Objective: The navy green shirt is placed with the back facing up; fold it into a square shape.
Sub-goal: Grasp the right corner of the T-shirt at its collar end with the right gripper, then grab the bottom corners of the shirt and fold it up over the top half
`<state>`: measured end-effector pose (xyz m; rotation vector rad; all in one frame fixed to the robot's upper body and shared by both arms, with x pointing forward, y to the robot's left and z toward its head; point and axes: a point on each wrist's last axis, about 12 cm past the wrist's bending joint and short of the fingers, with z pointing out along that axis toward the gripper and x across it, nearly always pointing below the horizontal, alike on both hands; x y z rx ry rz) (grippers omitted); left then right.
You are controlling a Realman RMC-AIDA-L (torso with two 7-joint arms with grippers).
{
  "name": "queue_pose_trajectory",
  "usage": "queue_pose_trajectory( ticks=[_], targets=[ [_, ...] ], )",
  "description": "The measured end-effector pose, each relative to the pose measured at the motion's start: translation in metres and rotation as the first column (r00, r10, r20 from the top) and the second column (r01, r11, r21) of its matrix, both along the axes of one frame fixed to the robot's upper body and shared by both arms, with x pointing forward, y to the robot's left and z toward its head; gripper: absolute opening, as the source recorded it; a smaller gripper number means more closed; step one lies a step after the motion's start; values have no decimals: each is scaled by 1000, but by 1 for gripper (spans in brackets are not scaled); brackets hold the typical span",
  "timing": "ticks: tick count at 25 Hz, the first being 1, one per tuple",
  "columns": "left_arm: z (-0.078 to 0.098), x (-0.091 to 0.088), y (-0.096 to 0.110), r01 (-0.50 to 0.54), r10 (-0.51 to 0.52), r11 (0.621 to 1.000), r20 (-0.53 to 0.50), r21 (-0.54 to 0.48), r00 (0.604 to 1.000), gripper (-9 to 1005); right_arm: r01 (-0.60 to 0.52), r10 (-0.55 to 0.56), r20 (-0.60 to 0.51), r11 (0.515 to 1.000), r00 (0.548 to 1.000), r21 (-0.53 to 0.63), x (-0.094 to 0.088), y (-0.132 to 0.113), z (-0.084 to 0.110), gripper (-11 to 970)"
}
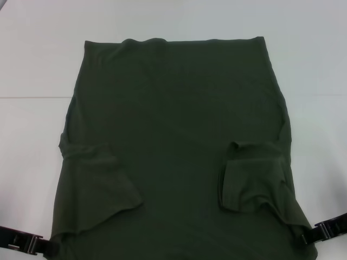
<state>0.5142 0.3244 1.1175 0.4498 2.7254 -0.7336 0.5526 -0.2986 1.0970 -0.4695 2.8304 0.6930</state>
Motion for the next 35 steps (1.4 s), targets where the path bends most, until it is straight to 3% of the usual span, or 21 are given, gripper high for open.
queue_pose_trajectory(
  ticks=[4,18,29,35],
  targets=[
    [0,0,0,0,0,1000,0,0,1000,49,-16,16,3,1000,1000,-8,0,1,-1,430],
    [0,-2,3,-3,3,1000,12,-23,1000,50,-50,50,23,999,998,-9,-3,-4,3,63],
    [-3,-24,17,39,-39,987,-1,-159,999,50,-71,71,11,989,997,127,-33,-27,5,63],
    [-3,-30,13,89,-95,974,-20,-208,995,50,-59,61,-2,977,998,205,-51,-44,8,63]
  ],
)
